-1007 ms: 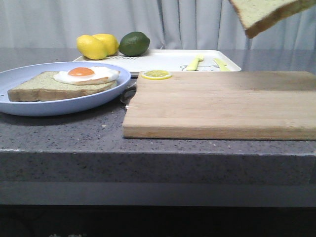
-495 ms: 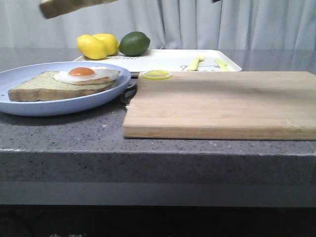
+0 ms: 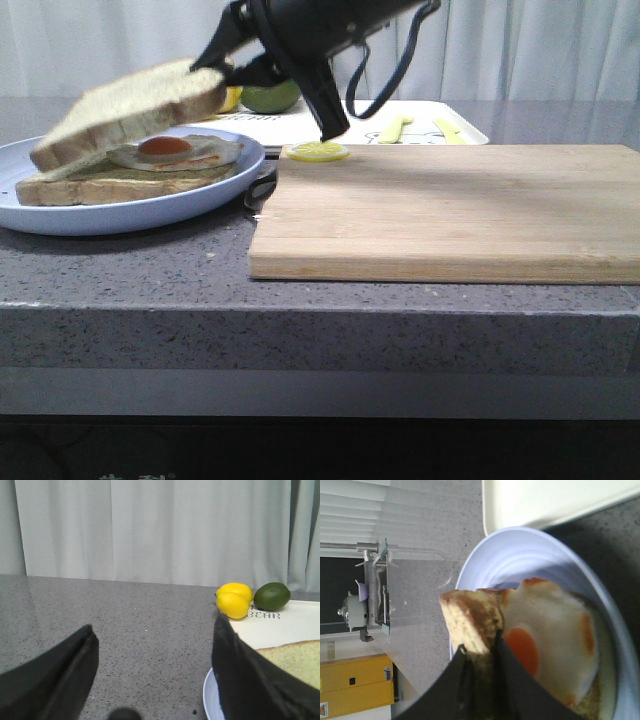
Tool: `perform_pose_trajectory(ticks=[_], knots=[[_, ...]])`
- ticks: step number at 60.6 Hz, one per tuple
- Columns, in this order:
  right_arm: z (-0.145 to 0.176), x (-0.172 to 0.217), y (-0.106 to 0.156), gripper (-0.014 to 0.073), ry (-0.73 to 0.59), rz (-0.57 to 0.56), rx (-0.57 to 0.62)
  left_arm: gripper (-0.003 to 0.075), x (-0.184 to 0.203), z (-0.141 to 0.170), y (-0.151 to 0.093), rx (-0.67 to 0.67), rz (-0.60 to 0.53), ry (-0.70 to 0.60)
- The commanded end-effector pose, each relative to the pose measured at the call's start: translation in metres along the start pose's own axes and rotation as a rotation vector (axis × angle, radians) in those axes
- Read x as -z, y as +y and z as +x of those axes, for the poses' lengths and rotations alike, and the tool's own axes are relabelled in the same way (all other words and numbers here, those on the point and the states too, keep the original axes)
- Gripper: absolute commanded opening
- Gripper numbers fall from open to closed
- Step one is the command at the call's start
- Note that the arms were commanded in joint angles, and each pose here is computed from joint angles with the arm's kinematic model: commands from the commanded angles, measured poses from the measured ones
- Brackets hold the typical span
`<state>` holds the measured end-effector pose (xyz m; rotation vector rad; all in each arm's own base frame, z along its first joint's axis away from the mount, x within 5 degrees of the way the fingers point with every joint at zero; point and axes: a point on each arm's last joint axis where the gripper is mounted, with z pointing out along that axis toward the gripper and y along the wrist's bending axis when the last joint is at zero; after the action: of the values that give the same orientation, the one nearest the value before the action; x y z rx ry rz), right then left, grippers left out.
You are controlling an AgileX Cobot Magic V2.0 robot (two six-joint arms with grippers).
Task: Place bread and move sandwich to tray
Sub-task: 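Lift the bread slice and carry it over the egg on the plate, then lower the bread onto the egg and open the right gripper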
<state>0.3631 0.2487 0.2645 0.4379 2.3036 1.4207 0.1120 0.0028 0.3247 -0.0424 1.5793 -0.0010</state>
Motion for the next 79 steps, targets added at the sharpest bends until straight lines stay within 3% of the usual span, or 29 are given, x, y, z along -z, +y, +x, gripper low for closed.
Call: perform_pose_trajectory(ticks=[1,41,53,63,70,79], knots=[[-0.002,0.014,0.028,0.0025,-0.007,-0.091,0.009,0.0470,-0.001,-0.016,-0.002,0.012,0.022,-0.097],[-0.017,0.029,0.017,0.0402,0.091,-0.084,0.053,0.0470,-0.001,-0.016,-0.002,0.012,0.022,-0.097],[-0.022,0.049,0.020,0.0400,0.116,-0.054,0.158,0.0470,-0.001,-0.016,-0.002,0.012,0.022,-0.097],[-0.021,0.091,0.038,0.0379,0.082,0.038,0.422,0.0470,-0.001,-0.016,-0.002,0.012,0.022,-0.097],[-0.023,0.128,0.052,0.0299,0.001,0.120,0.616,0.0470,-0.001,-0.016,-0.002,0.012,0.022,-0.097],[-0.032,0.178,0.062,0.0138,-0.106,0.206,0.744,0.0470,-0.001,-0.016,-0.002,0.012,0.022,-0.097]])
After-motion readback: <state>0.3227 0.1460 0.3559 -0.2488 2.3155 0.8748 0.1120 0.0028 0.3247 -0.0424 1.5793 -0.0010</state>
